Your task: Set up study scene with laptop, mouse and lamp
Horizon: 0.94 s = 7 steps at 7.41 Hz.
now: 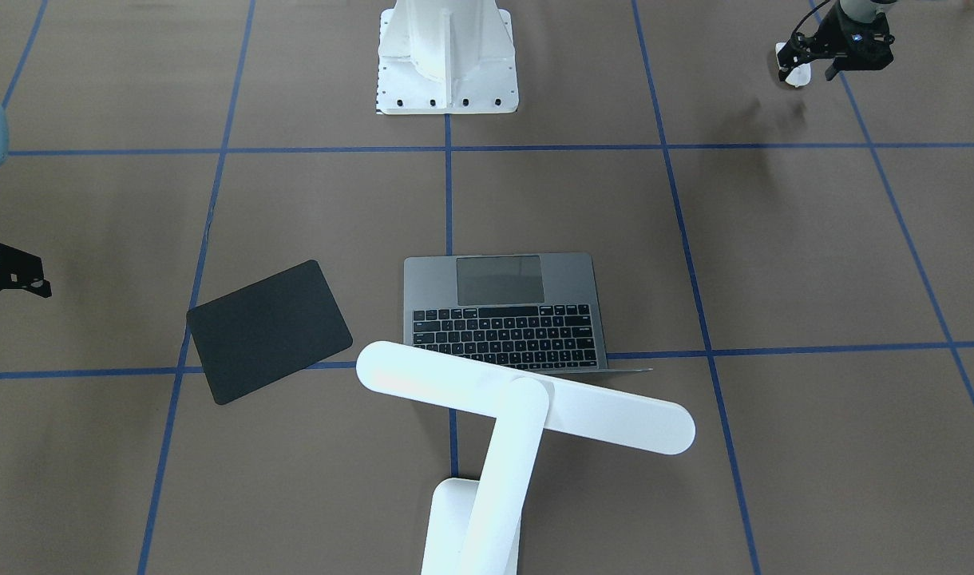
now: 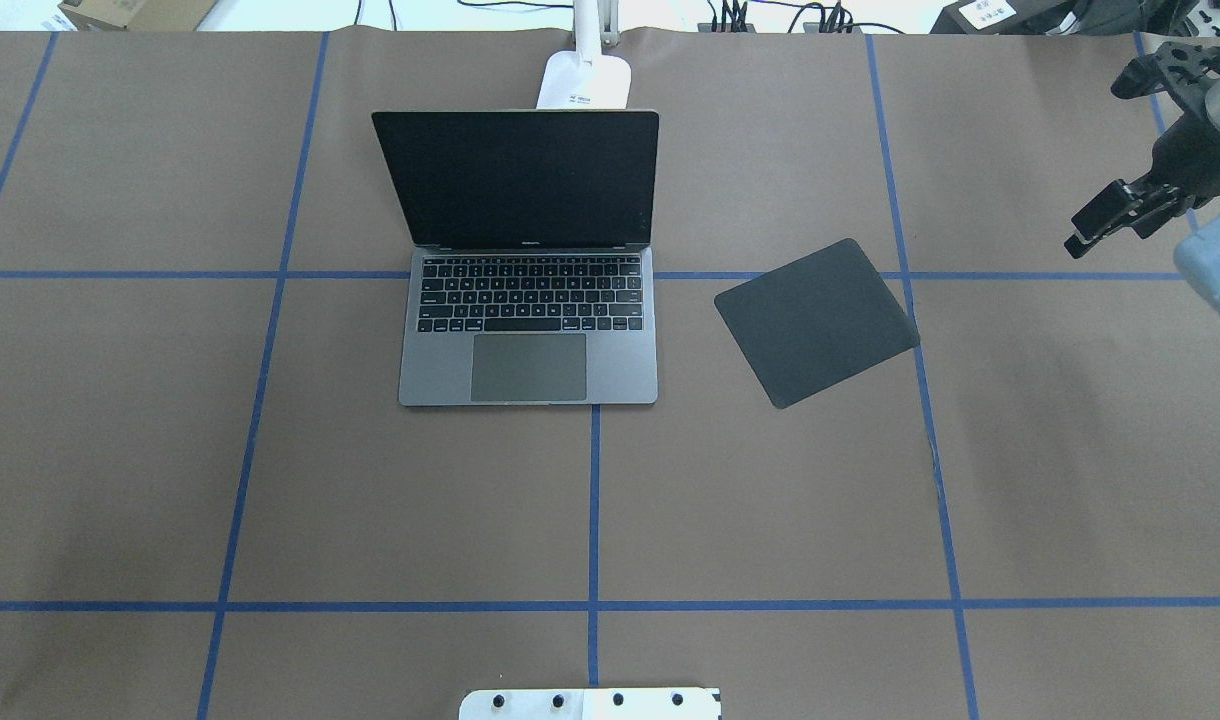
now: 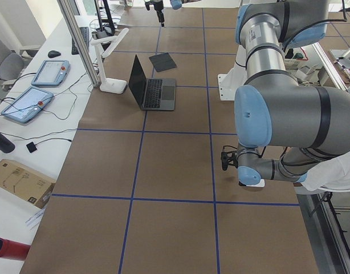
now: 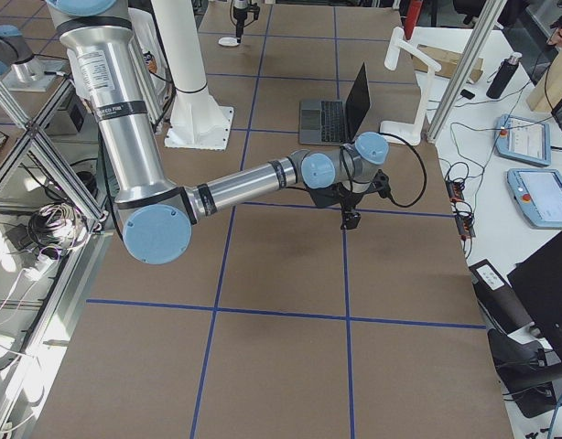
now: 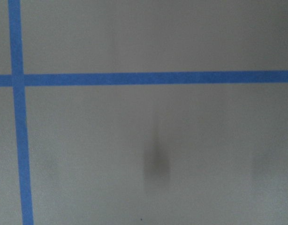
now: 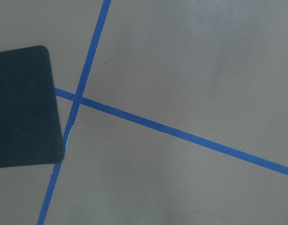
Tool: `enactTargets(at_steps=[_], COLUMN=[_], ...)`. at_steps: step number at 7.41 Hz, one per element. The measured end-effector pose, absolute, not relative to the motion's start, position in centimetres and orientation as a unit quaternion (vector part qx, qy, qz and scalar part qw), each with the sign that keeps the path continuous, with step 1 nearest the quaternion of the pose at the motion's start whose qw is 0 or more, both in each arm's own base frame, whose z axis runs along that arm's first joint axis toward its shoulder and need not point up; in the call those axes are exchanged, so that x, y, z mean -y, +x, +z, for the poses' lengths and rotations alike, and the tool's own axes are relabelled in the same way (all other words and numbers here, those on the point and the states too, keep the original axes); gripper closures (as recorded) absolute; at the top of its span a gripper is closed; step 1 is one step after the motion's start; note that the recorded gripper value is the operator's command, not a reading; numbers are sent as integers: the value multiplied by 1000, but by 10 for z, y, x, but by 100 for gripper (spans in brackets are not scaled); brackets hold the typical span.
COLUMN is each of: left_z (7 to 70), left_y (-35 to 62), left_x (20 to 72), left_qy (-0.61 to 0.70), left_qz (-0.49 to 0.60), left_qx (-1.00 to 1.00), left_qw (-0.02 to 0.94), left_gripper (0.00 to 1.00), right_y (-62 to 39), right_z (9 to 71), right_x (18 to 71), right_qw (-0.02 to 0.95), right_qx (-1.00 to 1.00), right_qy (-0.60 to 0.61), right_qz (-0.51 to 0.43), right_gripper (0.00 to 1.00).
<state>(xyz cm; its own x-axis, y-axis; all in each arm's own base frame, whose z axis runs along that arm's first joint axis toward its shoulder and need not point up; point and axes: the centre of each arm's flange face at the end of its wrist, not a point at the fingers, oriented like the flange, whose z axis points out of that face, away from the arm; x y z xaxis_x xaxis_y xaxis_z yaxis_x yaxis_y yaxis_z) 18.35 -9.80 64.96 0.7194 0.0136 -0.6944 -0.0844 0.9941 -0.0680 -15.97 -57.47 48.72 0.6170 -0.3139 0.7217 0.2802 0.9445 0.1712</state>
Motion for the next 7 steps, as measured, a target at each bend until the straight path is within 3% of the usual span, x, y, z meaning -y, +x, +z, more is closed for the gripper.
enactTargets(at_steps=[7], left_z=[653], left_y=[178], left_x=[75], left_qy=[-83], left_qz=[26], left_qx=[-360], left_qw=[929], left_gripper=[2], right_y=[-164], right_z=[483], right_x=[573], right_qw=[897], right_qx=[407], right_qy=[23], right_qz=[-170], right_gripper=[1])
